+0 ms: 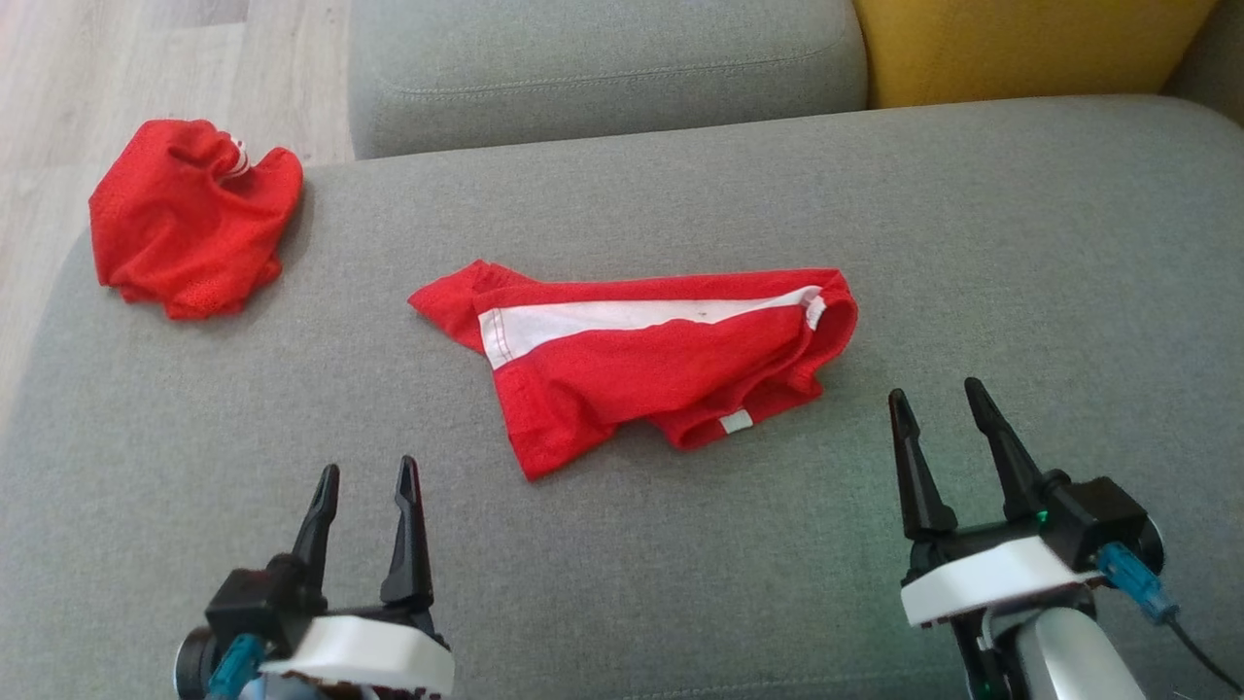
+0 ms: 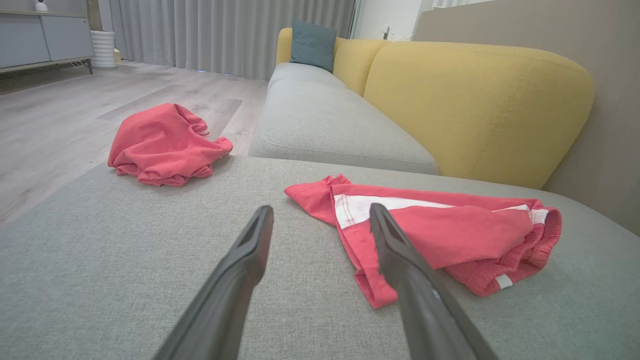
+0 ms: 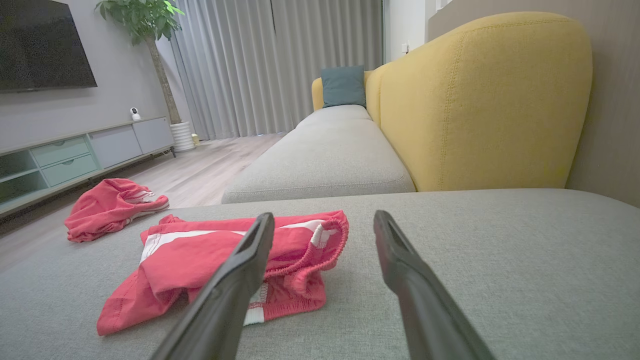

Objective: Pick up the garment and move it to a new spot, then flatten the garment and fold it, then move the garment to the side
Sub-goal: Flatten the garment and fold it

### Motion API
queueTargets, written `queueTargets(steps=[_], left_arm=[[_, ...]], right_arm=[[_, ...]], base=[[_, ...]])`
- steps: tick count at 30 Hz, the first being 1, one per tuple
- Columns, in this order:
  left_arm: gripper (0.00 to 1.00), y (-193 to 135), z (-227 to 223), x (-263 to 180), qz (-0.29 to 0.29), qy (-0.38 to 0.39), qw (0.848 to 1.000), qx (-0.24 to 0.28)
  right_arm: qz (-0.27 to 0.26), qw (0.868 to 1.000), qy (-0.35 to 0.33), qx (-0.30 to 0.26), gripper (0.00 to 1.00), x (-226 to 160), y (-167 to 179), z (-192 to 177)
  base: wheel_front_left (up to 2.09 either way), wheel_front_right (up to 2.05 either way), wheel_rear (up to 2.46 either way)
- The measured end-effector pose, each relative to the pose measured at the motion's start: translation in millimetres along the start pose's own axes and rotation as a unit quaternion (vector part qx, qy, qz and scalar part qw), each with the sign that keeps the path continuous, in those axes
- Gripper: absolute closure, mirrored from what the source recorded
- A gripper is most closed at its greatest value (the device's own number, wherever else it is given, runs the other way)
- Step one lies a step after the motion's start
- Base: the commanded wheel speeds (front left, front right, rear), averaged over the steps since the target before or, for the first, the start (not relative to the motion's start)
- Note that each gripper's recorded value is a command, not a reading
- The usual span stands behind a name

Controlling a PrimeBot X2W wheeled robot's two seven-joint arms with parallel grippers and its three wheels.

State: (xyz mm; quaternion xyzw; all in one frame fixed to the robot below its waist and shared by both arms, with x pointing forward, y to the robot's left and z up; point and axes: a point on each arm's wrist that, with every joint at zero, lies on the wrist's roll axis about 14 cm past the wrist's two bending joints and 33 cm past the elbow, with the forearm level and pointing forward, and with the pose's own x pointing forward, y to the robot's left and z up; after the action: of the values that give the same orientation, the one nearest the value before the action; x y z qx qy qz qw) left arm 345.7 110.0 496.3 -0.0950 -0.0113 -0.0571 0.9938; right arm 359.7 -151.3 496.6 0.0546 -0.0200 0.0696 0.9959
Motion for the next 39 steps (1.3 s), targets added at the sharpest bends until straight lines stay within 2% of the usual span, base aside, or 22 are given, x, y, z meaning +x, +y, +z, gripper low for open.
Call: queueTargets(steps=[8, 14, 24, 30, 39], left_arm=[[0.0, 1, -2, 0, 0.004, 0.003, 1.0, 0.0], [0.0, 4, -10, -1, 0.008, 0.016, 1.0, -0.001], [0.0, 13, -18, 8, 0.022, 0.028, 0.999, -0.003], [0.0, 29, -24, 8, 0.048, 0.037, 0.998, -0.001], [0.0, 46, -29, 9, 0.076, 0.046, 0.996, 0.003]], right_arm=[[-0.014, 1.0, 0.001, 0.02, 0.0, 0, -7, -2], [-0.024, 0.998, 0.038, 0.038, 0.0, 3, -13, -26], [0.011, 0.998, 0.062, 0.026, 0.0, 63, 1, -37], [0.025, 0.994, 0.102, 0.027, 0.0, 82, 10, -63], [0.028, 0.991, 0.129, 0.029, 0.0, 107, 14, -83]], base=[[0.0, 0.0, 0.0], [0.0, 0.0, 0.0], [0.0, 0.0, 0.0], [0.0, 0.0, 0.0], [0.0, 0.0, 0.0]])
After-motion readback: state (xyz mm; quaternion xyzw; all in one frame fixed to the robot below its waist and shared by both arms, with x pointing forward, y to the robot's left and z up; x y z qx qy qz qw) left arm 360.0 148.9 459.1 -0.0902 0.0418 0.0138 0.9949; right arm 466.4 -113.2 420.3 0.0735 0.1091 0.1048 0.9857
